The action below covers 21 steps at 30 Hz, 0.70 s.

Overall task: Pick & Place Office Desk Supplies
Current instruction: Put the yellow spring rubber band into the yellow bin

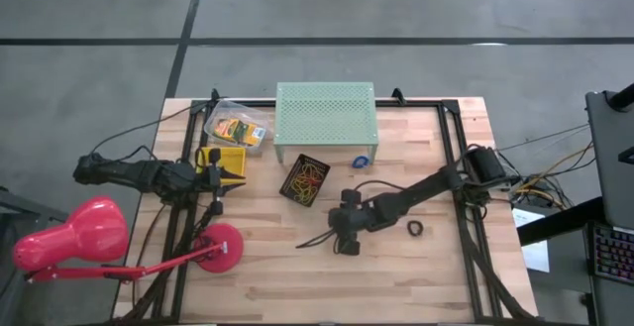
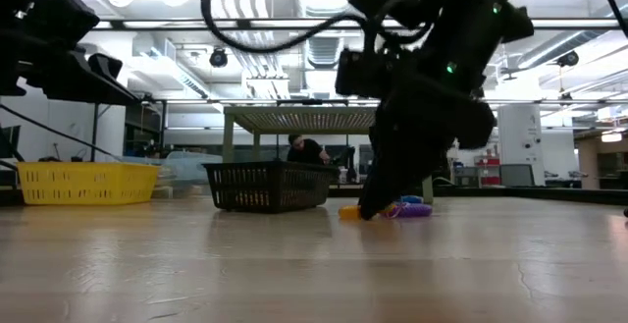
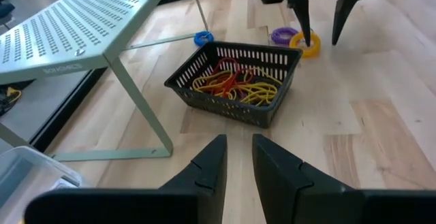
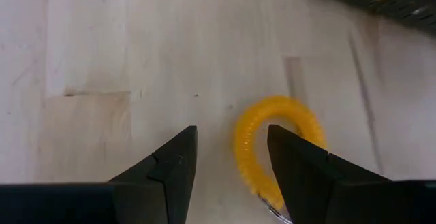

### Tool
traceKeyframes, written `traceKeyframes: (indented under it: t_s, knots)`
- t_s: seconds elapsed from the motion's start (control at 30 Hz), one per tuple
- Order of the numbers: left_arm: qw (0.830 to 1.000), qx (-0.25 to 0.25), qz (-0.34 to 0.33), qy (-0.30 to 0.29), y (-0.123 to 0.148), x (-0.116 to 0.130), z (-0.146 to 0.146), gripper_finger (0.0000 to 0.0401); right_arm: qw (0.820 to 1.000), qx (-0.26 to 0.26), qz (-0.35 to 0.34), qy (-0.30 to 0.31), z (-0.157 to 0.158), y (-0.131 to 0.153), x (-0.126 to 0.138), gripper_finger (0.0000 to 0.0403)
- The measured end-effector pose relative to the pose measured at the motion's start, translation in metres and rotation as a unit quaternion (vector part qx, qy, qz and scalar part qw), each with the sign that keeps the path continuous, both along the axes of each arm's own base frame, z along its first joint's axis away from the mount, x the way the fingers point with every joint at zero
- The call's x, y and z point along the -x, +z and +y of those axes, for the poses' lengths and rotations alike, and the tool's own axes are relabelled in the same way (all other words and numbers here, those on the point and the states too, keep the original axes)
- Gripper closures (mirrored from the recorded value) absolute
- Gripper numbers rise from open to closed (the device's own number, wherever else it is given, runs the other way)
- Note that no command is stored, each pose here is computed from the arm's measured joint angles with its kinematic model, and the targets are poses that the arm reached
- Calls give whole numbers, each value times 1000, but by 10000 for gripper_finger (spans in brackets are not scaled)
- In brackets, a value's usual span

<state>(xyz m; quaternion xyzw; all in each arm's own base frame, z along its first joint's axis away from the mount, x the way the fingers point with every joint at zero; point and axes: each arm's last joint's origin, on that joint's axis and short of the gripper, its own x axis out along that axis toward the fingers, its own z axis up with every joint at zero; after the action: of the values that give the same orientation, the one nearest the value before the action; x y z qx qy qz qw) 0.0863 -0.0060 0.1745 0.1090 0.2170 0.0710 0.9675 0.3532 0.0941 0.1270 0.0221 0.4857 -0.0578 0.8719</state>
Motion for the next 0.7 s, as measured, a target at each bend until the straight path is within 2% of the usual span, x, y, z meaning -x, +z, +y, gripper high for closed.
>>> traceKeyframes:
  t_s: [0.27,0.7]
  knots:
    - [1000,-1,4,0,-3,0,0,328,1000,5,19,16,-7,-12,-4,244]
    - [1000,-4,19,0,-6,1,0,328,999,24,20,42,-7,-10,-5,367]
